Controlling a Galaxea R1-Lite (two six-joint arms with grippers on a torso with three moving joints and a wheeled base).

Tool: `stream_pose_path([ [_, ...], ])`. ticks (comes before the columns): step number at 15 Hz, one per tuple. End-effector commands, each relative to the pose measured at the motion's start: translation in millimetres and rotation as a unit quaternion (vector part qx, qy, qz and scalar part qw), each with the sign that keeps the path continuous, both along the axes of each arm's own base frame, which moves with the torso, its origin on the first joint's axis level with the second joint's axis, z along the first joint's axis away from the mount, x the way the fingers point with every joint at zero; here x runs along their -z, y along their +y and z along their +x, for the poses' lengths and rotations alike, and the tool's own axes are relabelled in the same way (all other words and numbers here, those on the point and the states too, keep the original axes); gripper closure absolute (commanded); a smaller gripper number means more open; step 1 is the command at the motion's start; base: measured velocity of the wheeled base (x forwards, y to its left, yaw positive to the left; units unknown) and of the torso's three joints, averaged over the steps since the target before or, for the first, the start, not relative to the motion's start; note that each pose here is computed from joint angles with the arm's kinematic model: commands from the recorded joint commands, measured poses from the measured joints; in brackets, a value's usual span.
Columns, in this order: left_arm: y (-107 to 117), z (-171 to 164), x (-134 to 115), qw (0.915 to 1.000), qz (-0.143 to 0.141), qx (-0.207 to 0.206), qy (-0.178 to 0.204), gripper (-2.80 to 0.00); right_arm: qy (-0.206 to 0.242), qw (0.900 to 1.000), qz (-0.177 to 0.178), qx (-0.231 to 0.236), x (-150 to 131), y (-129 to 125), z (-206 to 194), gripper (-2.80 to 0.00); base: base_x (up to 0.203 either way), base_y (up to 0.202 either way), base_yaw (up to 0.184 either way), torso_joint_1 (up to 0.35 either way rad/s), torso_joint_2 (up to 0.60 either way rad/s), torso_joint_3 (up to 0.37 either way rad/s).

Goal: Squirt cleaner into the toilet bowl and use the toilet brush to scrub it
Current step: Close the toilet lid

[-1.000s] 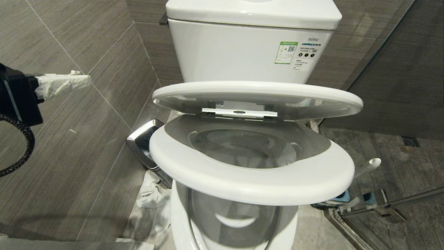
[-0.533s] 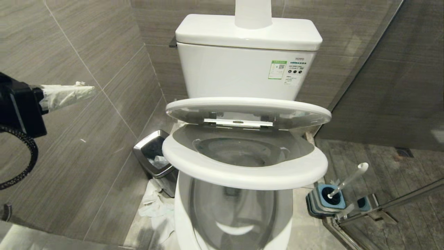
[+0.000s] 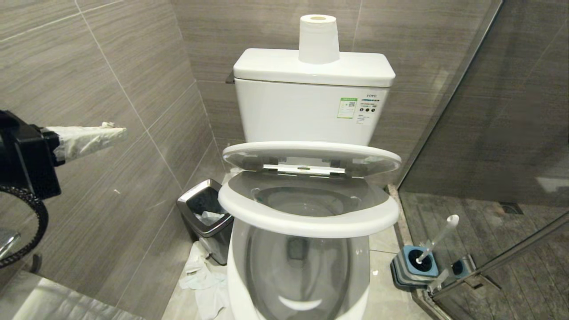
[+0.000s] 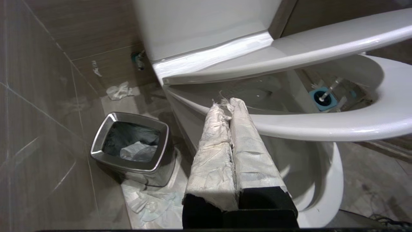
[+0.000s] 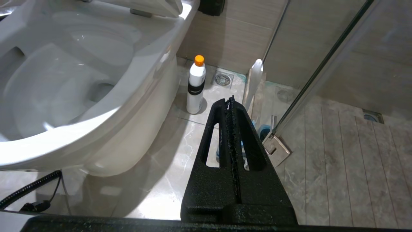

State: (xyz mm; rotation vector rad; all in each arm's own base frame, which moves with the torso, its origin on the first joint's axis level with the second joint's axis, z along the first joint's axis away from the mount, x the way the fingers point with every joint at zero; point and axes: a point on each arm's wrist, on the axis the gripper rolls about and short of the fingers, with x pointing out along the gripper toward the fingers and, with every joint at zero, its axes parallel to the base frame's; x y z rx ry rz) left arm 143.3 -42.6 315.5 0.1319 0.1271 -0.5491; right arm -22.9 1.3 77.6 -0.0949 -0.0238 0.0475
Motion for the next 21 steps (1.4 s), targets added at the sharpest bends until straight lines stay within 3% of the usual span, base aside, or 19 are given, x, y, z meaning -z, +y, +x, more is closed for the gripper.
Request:
stream_pose_path([
  [1,-4,2,1,0.9999,-0.006,0.013,0.004,0.0,0.005,1.0,0.0,0.0,3,0,1,0.0,0.0,0.0,0.0,0.001,0.0,0.033],
  [3,-14,4,-3,0.9982,-0.048,0.033,0.011,0.0,0.005,1.0,0.0,0.0,3,0,1,0.0,0.0,0.0,0.0,0.0,0.0,0.0],
  [4,-20,8,-9,0.9967,-0.069,0.043,-0.009,0.0,0.005,1.0,0.0,0.0,3,0,1,0.0,0.0,0.0,0.0,0.0,0.0,0.0],
  [6,-26,21,-22,0.9946,-0.084,0.047,-0.04,0.0,0.005,1.0,0.0,0.0,3,0,1,0.0,0.0,0.0,0.0,0.0,0.0,0.0],
  [9,-33,44,-26,0.9965,-0.056,0.054,0.031,0.0,0.005,1.0,0.0,0.0,3,0,1,0.0,0.0,0.0,0.0,0.0,0.0,0.0],
  [14,-59,78,1,0.9878,-0.01,0.108,0.111,0.0,0.005,1.0,0.0,0.0,3,0,1,0.0,0.0,0.0,0.0,0.0,0.0,0.0],
  [21,-83,94,9,0.9769,0.001,0.153,0.148,0.0,0.005,1.0,0.0,0.0,3,0,1,0.0,0.0,0.0,0.0,0.0,0.0,0.0],
])
